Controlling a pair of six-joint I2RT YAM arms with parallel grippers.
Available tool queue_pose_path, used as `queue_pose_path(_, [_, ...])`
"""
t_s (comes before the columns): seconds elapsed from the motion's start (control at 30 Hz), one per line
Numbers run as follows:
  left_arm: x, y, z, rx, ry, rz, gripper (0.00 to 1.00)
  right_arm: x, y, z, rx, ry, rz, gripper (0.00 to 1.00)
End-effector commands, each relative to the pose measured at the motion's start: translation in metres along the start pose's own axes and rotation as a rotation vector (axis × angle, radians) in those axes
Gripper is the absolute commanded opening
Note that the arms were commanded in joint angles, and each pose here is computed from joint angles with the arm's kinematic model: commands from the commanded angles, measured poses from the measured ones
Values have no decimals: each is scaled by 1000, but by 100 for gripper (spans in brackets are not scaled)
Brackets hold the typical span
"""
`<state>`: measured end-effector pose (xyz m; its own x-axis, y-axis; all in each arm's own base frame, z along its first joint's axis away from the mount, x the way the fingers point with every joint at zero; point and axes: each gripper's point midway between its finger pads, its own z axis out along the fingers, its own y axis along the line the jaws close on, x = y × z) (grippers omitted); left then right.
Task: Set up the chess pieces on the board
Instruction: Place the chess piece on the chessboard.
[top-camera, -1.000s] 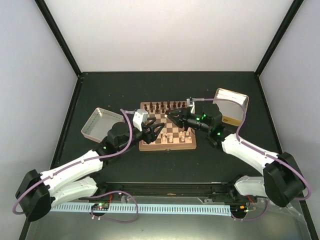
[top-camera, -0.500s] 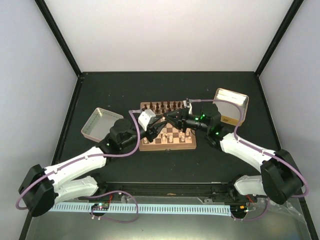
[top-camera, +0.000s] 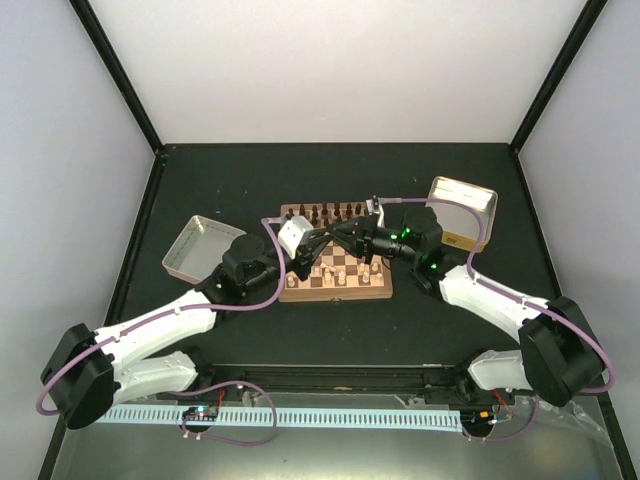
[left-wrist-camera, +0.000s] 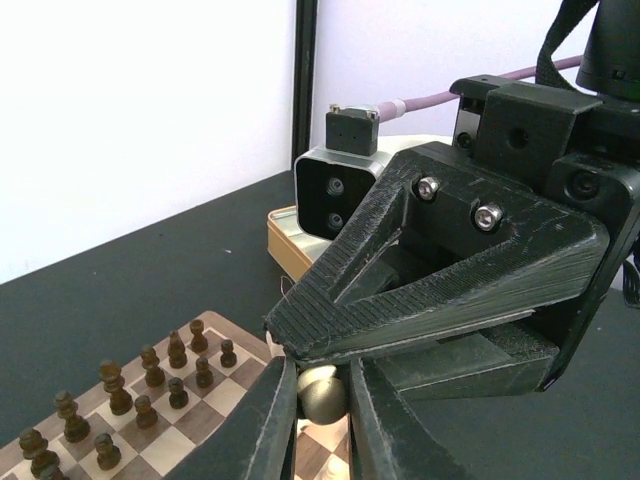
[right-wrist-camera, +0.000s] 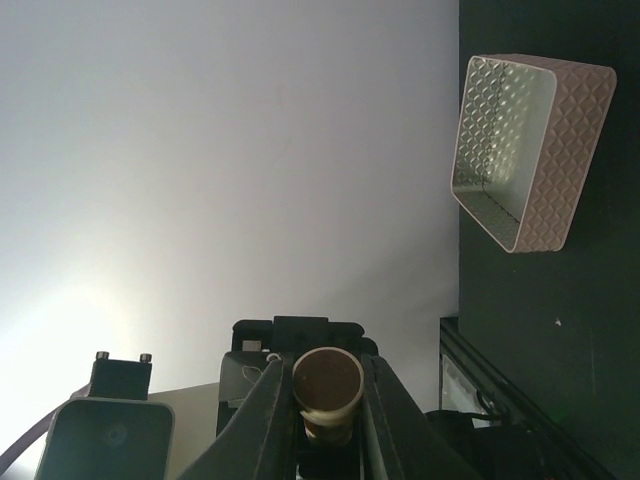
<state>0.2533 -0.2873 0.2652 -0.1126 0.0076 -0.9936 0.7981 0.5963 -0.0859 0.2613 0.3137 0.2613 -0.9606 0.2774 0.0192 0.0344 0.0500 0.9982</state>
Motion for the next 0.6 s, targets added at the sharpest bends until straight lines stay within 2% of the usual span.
queue_pose_path(0.0, [-27, 1, 0, -10, -72, 32, 11, 5, -4, 2, 10, 27, -21, 9])
queue_pose_path(0.1, [-22, 10, -1, -62, -34, 7, 7, -1, -9, 2, 45, -6, -61, 17])
queue_pose_path(0.2, [-9, 20, -4, -129, 52, -53, 5, -11, -14, -2, 105, -53, -126, 34])
queue_pose_path(0.23, [5, 23, -6, -149, 116, -76, 4, -16, -18, -5, 133, -77, -152, 44])
queue_pose_path(0.3, [24, 25, -10, -170, 218, -126, 4, -26, -21, -12, 169, -131, -193, 53])
queue_pose_path(0.4, [52, 22, -22, -183, 392, -203, 4, -39, -25, -23, 236, -202, -258, 60])
queue_pose_path(0.57, [87, 17, -54, -231, 682, -314, 5, -55, -31, -43, 346, -300, -354, 61])
